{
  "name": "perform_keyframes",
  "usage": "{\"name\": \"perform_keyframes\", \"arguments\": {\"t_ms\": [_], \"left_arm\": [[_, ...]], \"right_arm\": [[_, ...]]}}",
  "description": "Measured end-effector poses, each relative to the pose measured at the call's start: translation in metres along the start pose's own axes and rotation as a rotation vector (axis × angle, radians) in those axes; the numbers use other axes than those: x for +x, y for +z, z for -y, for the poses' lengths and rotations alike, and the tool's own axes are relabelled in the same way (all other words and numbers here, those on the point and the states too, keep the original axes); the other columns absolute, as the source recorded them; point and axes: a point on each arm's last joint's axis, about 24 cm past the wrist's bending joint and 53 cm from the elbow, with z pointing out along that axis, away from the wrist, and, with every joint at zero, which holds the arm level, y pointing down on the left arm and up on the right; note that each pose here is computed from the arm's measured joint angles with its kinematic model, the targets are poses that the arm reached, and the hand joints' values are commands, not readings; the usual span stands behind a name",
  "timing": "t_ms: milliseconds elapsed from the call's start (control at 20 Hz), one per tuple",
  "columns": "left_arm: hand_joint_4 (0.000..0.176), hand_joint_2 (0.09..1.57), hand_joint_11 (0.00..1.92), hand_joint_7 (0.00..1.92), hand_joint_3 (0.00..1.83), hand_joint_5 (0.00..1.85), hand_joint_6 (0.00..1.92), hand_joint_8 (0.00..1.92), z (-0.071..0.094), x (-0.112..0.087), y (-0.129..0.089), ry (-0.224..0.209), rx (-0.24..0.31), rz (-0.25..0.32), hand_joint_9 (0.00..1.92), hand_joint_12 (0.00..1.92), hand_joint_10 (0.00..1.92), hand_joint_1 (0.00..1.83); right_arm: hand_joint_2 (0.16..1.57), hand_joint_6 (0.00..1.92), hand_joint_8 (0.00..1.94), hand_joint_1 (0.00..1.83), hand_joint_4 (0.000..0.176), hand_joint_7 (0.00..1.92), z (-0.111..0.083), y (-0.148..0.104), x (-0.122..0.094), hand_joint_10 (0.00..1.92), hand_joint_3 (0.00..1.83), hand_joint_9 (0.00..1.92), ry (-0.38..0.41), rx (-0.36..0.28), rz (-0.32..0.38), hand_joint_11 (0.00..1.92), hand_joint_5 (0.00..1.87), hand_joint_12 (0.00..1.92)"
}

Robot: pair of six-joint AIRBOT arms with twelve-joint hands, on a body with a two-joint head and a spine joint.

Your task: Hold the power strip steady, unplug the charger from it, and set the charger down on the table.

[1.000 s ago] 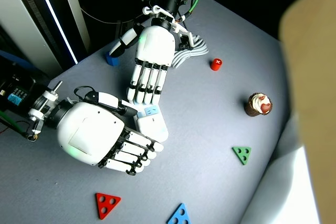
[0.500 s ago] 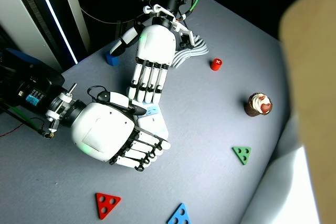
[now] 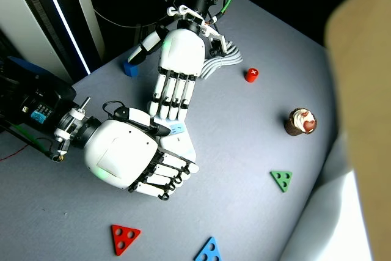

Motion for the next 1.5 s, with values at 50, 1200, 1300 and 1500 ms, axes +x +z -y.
{"name": "perform_keyframes", "arguments": {"t_ms": [50,1200,1300,1500], "left_arm": [[0.0,0.95,0.04,0.06,0.0,0.05,0.0,0.0,0.0,0.0,0.0,0.0,0.0,0.0,0.06,0.07,0.0,0.0],[0.0,0.95,0.04,0.06,0.0,0.04,0.0,0.0,0.0,0.002,0.0,0.002,-0.011,-0.007,0.06,0.07,0.0,0.0],[0.0,0.95,0.03,0.06,0.0,0.04,0.0,0.0,0.0,0.002,0.0,0.002,-0.012,-0.008,0.06,0.06,0.0,0.0],[0.0,0.95,0.04,0.07,0.0,0.05,0.0,0.0,0.0,0.002,0.0,0.002,-0.012,-0.008,0.06,0.07,0.0,0.0]], "right_arm": [[1.14,0.01,0.01,0.85,0.0,0.51,0.0,0.0,0.0,0.01,0.0,0.54,0.0,0.0,0.0,0.28,0.42,0.62],[1.09,0.95,0.81,1.24,0.0,1.13,-0.025,0.001,-0.018,0.01,0.0,1.23,0.02,-0.065,0.037,0.82,0.96,0.8],[1.09,0.94,0.82,1.24,0.0,1.12,-0.039,0.002,-0.025,0.01,0.0,1.23,0.022,-0.104,0.059,0.81,0.97,0.81],[1.08,0.92,0.79,1.24,0.0,1.14,-0.042,-0.001,-0.043,0.01,0.0,1.25,0.024,-0.108,0.091,0.84,0.97,0.82]]}}
